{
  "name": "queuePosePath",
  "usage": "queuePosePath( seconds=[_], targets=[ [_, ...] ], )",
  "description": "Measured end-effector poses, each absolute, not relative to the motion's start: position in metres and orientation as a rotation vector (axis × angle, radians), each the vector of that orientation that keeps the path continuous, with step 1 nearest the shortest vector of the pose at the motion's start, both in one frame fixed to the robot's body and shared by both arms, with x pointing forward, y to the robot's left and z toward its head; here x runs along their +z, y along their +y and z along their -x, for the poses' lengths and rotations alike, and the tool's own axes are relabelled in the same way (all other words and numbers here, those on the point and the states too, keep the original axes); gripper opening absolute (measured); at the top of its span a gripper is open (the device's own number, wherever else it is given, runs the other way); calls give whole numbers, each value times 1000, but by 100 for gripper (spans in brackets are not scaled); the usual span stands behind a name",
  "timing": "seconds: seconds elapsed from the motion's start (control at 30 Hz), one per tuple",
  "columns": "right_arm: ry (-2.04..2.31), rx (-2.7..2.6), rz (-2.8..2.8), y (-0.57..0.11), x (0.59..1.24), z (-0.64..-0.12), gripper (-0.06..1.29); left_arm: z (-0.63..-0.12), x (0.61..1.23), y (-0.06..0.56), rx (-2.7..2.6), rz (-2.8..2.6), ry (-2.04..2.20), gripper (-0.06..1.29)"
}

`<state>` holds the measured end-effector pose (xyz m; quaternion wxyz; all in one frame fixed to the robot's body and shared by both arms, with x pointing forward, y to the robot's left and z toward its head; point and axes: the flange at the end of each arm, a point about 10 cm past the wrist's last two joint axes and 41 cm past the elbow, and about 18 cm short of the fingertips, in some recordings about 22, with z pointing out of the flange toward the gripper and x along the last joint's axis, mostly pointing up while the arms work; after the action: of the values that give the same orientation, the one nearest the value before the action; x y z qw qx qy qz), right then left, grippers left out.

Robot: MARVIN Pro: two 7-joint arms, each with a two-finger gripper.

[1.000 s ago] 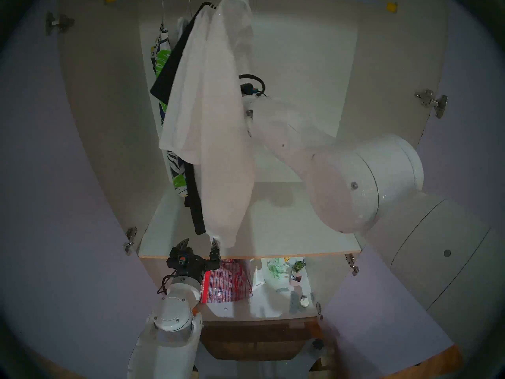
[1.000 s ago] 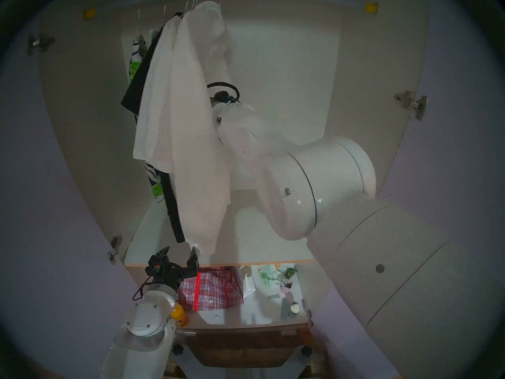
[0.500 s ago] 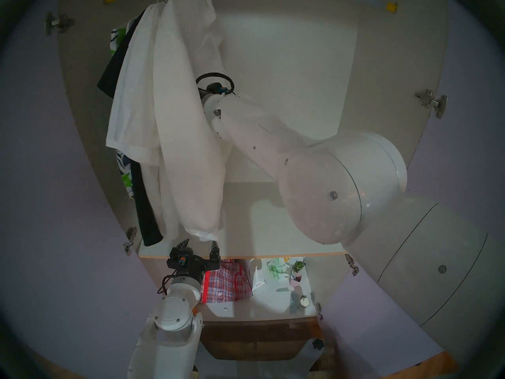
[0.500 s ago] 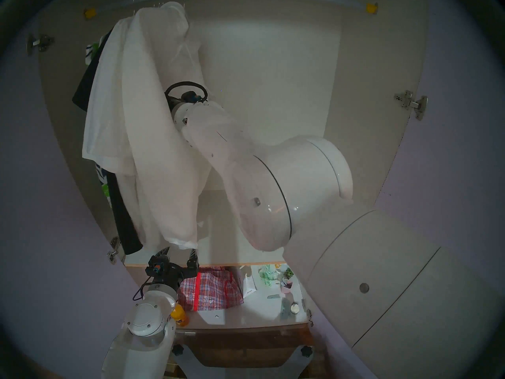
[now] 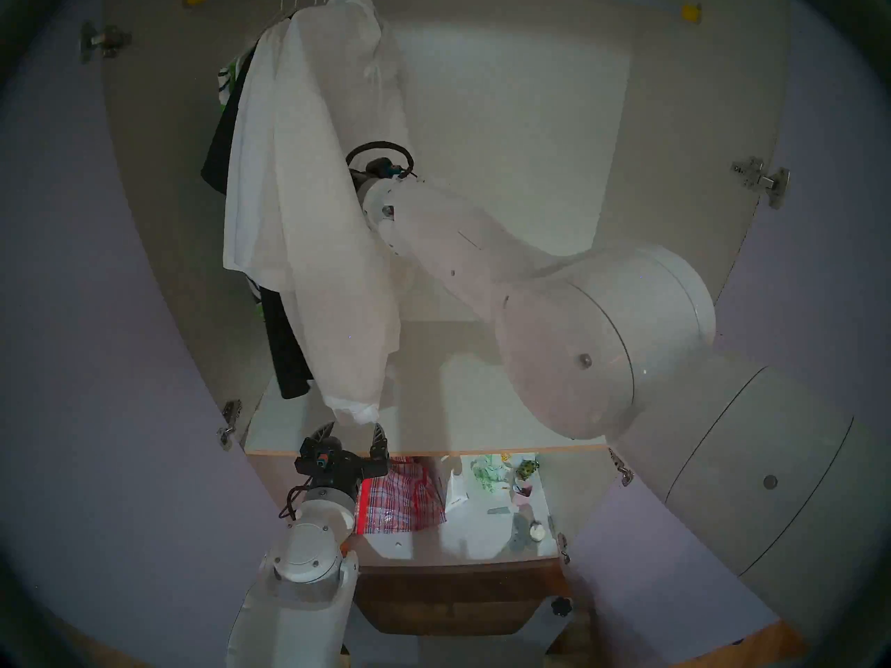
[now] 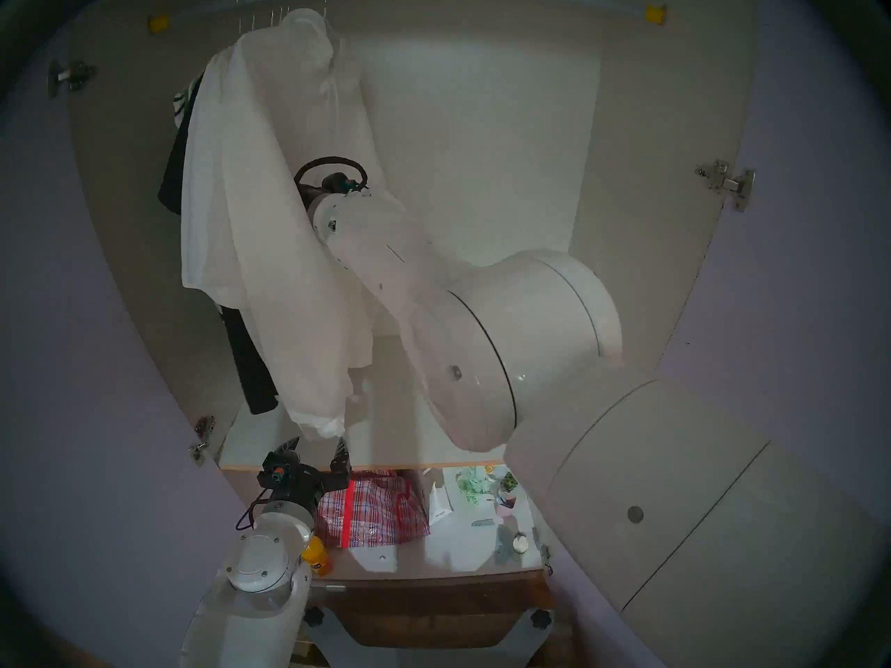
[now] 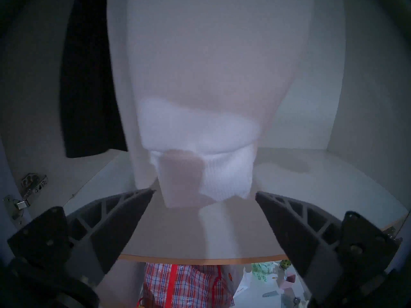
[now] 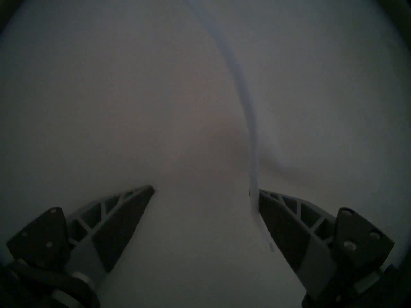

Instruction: Move and arrange clothes and pants in the wardrobe

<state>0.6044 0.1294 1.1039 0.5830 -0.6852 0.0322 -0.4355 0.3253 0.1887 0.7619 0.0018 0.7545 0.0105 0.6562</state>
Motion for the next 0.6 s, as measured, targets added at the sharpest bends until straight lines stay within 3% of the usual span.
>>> queuePosePath(
  seconds=[0.4, 0.6],
  targets=[
    [20, -1048, 1630, 126, 1103, -606, 120, -325, 765, 188, 2068, -2358, 29, 126],
    [-76, -1092, 1557, 83, 1103, -620, 120, -324, 768, 188, 2073, -2352, 25, 126]
  ],
)
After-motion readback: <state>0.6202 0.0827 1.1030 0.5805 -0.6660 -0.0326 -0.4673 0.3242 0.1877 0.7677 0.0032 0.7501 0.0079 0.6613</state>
